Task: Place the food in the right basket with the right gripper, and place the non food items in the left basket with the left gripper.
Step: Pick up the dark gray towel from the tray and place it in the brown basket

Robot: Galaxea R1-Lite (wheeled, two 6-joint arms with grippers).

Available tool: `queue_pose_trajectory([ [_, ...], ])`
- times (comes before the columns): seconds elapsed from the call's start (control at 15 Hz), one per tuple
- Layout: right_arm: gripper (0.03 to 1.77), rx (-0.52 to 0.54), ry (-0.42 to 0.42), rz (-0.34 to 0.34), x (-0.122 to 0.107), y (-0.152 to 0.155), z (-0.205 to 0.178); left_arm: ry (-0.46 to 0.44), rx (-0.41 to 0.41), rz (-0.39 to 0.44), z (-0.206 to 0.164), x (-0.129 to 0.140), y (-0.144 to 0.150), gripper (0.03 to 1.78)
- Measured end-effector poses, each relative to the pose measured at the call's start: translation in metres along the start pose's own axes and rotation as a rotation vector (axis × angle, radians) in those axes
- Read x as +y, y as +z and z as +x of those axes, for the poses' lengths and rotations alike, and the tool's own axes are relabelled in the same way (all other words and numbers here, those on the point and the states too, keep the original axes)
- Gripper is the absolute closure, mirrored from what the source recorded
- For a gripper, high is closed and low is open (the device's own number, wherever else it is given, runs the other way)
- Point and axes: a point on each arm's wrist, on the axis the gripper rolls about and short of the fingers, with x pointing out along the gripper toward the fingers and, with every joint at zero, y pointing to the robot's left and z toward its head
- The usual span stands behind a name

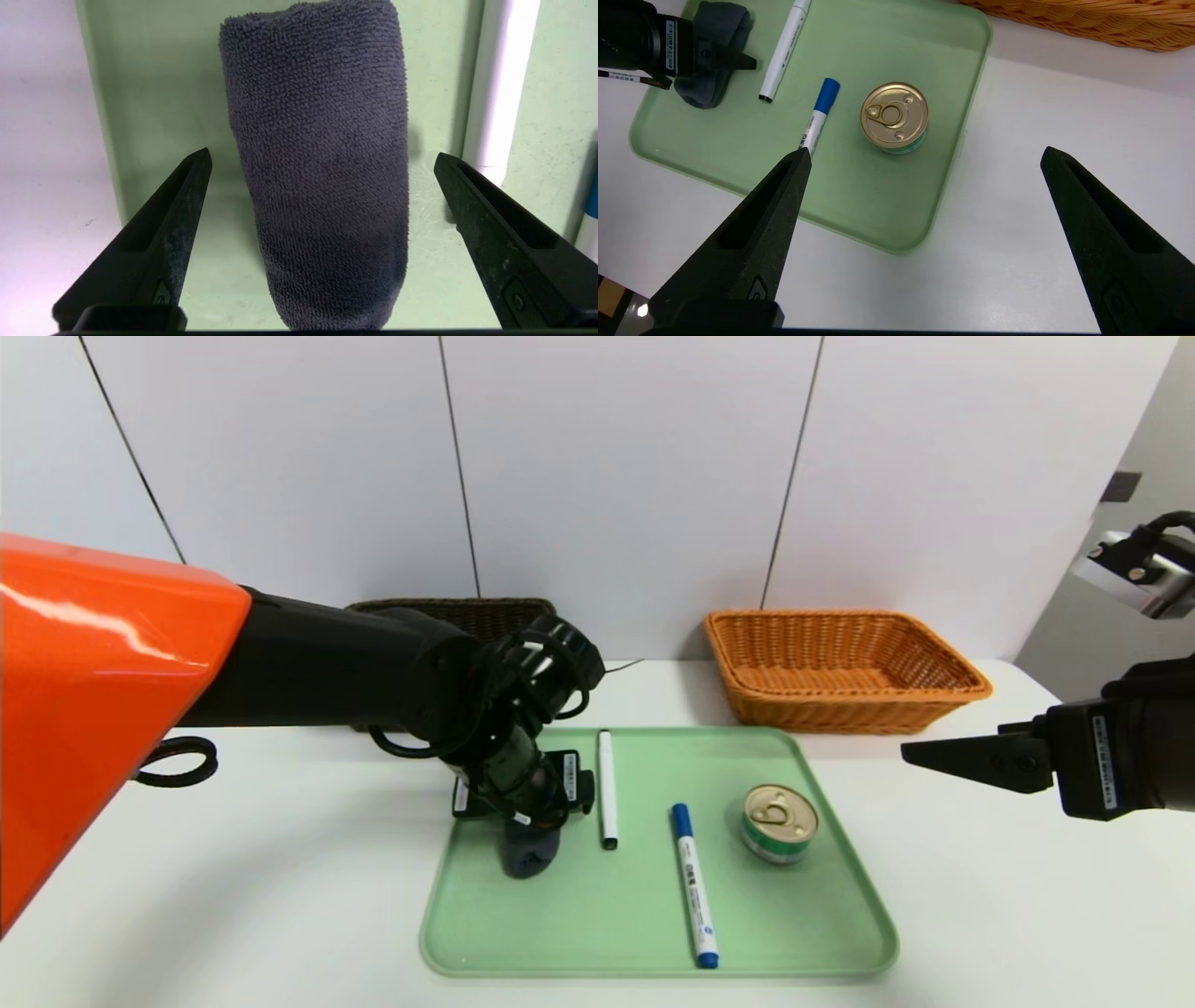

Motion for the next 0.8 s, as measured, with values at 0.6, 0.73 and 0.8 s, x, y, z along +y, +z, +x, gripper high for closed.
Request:
queue_pose_trajectory([
  [0.6, 0.1, -0.007, 0.002, -0.001, 0.0, -0.001, -0.003, 0.009, -0.021, 0.003, -0.008, 0.002, 0.001, 1.51],
  [0.73, 0.1, -0.008, 0.001, 0.003, 0.0, -0.001, -0.003, -0.009, -0.047, 0.0, -0.024, 0.003, 0.003, 1.51],
  [0.8, 0.1, -0.009, 0.001, 0.016, 0.0, -0.001, -0.004, -0.016, -0.056, 0.002, -0.034, 0.005, 0.003, 1.51],
])
